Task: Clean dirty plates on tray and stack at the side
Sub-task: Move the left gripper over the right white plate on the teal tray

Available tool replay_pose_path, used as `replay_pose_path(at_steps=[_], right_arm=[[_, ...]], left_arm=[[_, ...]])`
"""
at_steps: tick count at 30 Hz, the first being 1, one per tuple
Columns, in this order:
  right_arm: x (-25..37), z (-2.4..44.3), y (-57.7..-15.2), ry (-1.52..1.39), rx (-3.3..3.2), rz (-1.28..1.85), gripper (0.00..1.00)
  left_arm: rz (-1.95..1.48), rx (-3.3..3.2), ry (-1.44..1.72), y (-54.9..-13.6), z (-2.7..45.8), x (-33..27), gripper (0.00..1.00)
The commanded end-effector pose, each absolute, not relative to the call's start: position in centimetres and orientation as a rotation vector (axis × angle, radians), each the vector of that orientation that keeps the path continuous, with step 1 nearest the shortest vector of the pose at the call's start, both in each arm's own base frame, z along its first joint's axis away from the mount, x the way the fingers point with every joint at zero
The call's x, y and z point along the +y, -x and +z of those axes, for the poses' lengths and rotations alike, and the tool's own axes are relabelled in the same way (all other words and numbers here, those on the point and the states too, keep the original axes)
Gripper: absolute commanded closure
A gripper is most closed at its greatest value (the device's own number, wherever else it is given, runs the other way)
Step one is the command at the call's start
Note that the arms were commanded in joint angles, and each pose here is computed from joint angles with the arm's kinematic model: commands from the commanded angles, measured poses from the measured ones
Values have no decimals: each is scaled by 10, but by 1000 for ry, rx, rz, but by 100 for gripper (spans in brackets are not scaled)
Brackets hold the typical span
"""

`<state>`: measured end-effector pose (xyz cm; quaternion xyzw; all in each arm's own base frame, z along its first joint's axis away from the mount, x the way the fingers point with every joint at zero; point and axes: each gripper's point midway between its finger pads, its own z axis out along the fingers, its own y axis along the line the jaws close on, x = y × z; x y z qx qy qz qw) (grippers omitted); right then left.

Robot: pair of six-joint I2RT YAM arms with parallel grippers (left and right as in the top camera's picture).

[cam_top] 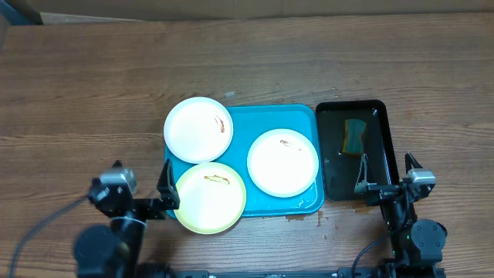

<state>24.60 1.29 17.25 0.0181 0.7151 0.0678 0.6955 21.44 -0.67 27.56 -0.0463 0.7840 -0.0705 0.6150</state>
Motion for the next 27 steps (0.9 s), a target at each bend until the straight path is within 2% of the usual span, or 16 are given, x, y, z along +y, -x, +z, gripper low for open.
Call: replay_pose_path(at_steps=[1,11,12,14,15,16,17,20,24,26,27], right_arm=[[12,170,-246,-37,1594,145,0],[12,170,-246,-37,1594,145,0],[12,170,-246,-37,1594,145,0],[12,170,-246,-37,1594,145,0],[12,170,-246,-37,1594,145,0],[12,170,-246,-37,1594,145,0],[12,170,-246,-37,1594,145,0],[12,170,-246,-37,1594,145,0],[12,170,-246,-37,1594,145,0],[12,170,-246,-37,1594,145,0],[12,170,-246,-37,1594,145,0]], left_arm=[[-211,1983,29,-226,299,-20,0],[-456,2655,88,-268,279,-42,0],[-499,2702,96,-271,273,-46,8],[-603,2780,156,-275,258,-55,58],[-642,2827,199,-276,249,-59,79],[-658,2871,221,-277,239,-63,90],[-664,2909,217,-277,229,-68,93],[-674,2999,156,-272,207,-89,94],[-652,3064,82,-265,177,-129,76],[-664,3071,68,-262,165,-150,64],[-671,3073,68,-259,159,-160,64]])
